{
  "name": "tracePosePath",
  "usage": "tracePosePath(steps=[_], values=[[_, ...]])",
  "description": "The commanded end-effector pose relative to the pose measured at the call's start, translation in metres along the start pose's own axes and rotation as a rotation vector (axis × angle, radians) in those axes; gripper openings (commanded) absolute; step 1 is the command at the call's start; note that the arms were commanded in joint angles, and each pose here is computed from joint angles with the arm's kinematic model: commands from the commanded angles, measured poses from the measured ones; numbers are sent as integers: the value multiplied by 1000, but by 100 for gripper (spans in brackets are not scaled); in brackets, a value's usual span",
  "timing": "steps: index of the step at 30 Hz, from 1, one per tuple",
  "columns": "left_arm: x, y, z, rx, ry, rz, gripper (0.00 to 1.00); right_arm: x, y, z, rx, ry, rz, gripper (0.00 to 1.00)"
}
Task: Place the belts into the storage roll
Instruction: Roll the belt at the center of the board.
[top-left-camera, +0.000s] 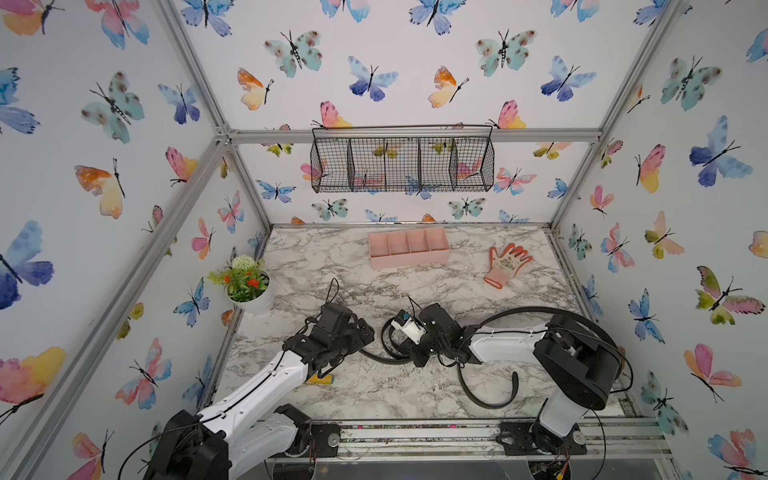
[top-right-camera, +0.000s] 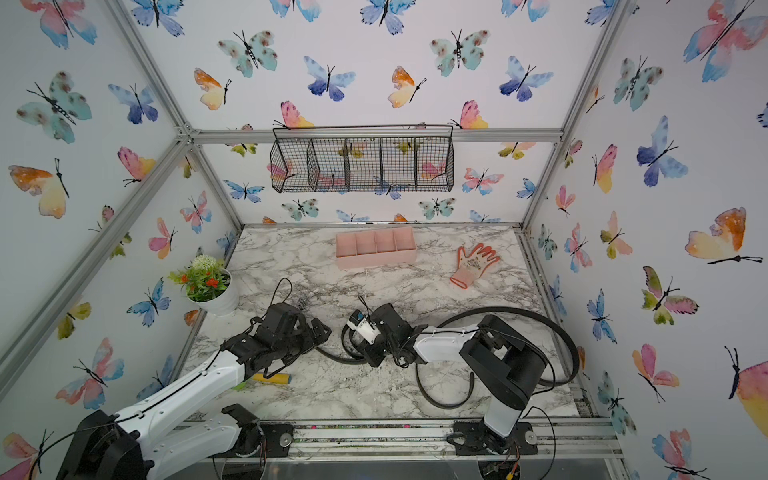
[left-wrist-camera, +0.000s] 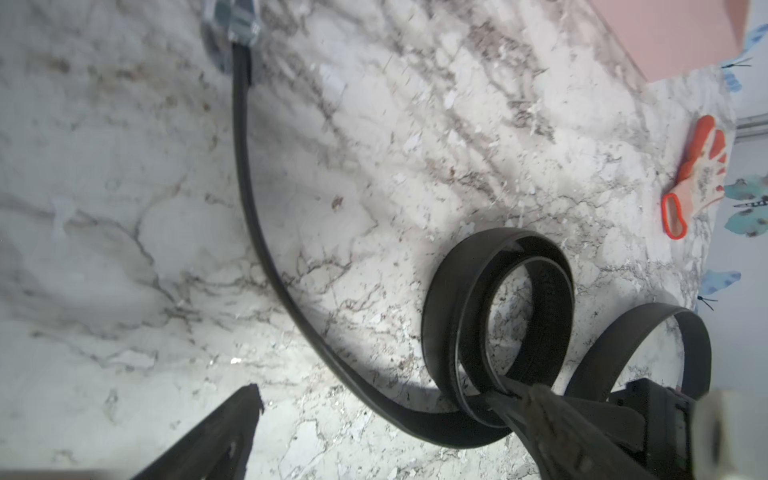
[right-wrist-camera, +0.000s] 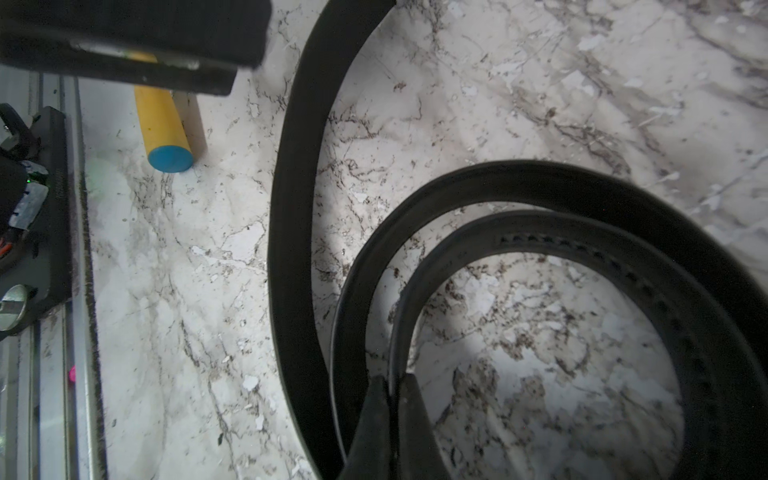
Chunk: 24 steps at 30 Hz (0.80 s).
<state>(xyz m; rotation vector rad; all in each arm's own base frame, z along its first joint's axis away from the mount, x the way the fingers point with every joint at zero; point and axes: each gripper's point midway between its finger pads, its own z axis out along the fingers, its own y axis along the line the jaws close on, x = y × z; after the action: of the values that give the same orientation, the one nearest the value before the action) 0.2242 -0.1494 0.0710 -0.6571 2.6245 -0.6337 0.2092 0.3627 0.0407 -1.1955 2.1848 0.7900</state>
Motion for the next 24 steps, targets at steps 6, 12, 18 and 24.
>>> tracePosePath(steps=[6, 12, 18, 24], values=[[42, 17, 26, -320, 142, -98, 90, 14, -5, -2, 32, 23, 15, 3], [50, 19, 47, -351, 167, -124, 27, 16, -4, -4, 30, 20, 18, 3], [16, 17, 40, -462, 51, 16, 9, 17, 2, -10, 6, 39, -41, 3], [-40, 6, 50, -447, 15, 226, 4, 14, 20, -9, -67, 41, -125, 3]])
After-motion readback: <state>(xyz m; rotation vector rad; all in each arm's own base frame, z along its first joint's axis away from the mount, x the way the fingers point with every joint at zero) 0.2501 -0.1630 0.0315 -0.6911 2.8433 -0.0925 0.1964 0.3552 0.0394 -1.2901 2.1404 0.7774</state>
